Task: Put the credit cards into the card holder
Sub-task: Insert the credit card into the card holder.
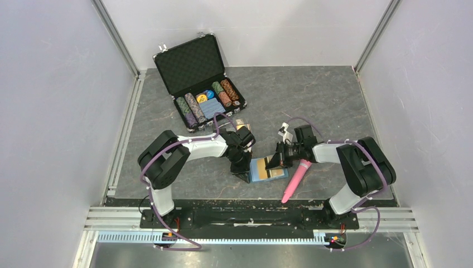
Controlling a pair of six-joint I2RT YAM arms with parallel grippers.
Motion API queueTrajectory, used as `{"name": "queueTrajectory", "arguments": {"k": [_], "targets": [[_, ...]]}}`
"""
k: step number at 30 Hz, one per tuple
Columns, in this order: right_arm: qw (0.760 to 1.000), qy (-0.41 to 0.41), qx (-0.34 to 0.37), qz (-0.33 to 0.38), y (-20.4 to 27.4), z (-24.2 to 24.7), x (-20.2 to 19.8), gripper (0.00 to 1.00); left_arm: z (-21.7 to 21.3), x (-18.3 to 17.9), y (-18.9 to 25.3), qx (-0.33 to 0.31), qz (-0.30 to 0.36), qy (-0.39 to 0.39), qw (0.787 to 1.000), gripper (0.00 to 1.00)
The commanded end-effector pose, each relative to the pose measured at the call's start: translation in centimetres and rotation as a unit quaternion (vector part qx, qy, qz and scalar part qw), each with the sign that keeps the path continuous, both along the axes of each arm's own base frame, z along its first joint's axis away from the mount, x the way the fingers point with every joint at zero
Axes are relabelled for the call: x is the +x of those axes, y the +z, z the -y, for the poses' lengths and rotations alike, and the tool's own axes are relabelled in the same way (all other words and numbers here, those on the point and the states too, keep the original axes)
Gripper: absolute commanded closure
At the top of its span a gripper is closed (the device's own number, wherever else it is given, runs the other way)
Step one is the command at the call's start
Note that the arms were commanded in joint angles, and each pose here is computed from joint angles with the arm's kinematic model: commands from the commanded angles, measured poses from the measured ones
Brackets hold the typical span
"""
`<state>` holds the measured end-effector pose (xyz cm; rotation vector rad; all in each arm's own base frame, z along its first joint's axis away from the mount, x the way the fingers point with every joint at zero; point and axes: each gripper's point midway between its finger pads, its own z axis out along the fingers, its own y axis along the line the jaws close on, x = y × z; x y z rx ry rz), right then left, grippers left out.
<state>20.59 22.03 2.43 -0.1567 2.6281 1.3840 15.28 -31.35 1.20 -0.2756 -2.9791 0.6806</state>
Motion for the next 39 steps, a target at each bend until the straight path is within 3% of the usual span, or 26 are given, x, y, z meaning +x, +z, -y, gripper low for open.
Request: {"name": "queueTrajectory", "arguments": {"k": [1, 8, 29, 35, 39], "targets": [[1.0, 0.004, -0.014, -0.003, -0.7, -1.1, -0.2, 1.0, 0.1, 1.1, -1.6, 0.015, 0.024, 0.0, 1.0, 0.98], [1.0, 0.022, -0.014, -0.001, -0.3, -2.7, -0.7, 0.88, 0.4, 1.6, -1.3, 0.014, 0.03, 0.0, 0.999, 0.98], [0.994, 0.045, -0.1, 0.026, 0.7, -0.7, 0.0, 0.39, 0.2, 2.0, -0.6, 0.015, 0.045, 0.003, 0.999, 0.98], [0.993, 0.053, -0.105, 0.03, 1.1, -0.6, -0.2, 0.38, 0.2, 2.3, 0.3, 0.011, 0.057, 0.007, 0.998, 0.98], [0.993, 0.061, -0.098, 0.024, 1.1, -0.7, -0.5, 0.52, 0.4, 2.5, 0.9, -0.001, 0.057, 0.011, 0.998, 0.97]]}}
